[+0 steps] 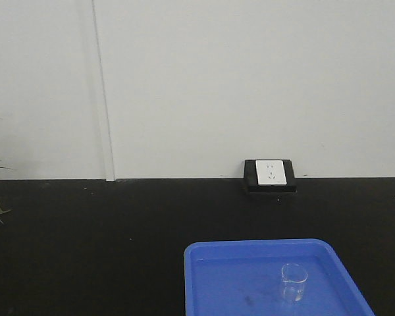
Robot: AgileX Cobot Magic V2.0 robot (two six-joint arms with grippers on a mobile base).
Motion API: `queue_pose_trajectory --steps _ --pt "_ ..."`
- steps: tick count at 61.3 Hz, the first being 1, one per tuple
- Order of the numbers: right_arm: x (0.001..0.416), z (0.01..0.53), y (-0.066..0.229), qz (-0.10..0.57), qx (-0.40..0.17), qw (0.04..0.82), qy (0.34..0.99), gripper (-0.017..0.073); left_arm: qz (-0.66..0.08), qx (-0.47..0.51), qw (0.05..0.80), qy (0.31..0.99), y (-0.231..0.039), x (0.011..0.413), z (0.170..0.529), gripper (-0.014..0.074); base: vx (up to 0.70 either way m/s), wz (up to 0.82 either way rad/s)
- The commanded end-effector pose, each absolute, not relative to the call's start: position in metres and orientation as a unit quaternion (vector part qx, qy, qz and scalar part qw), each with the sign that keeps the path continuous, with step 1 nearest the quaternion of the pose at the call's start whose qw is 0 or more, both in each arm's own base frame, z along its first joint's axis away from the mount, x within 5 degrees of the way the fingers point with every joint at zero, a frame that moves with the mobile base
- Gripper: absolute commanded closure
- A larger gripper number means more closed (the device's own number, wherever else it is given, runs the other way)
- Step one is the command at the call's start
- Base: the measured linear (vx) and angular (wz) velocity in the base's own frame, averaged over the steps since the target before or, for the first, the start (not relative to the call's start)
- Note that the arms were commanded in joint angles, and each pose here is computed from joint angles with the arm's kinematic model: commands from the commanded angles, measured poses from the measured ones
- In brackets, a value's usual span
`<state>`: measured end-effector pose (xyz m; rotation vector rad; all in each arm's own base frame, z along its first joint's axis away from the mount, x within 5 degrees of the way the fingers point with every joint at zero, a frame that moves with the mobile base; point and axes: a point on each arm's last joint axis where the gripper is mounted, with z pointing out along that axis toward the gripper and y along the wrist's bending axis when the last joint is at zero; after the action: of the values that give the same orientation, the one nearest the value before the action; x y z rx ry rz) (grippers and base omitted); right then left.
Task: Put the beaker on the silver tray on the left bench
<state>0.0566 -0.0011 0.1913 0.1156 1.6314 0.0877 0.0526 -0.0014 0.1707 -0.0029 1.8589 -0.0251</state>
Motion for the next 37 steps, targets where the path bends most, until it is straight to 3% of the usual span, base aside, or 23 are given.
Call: queue_pose_trajectory --steps 1,27,37 --pt "0.056 0.206 0.0 0.038 0.038 0.747 0.663 0.0571 -0.015 -0.003 0.625 0.781 -0.002 0.054 0.171 0.0592 0.0 0.0" --pt "0.042 0.246 0.003 0.056 0.016 0.875 0.482 0.0571 -0.015 -0.003 0.625 0.781 -0.002 0.054 0.171 0.0592 0.0 0.0" --pt "0.042 0.266 0.002 0.05 0.022 0.855 0.516 0.0571 -0.015 -0.003 0.625 0.781 -0.002 0.054 0.171 0.0592 0.0 0.0"
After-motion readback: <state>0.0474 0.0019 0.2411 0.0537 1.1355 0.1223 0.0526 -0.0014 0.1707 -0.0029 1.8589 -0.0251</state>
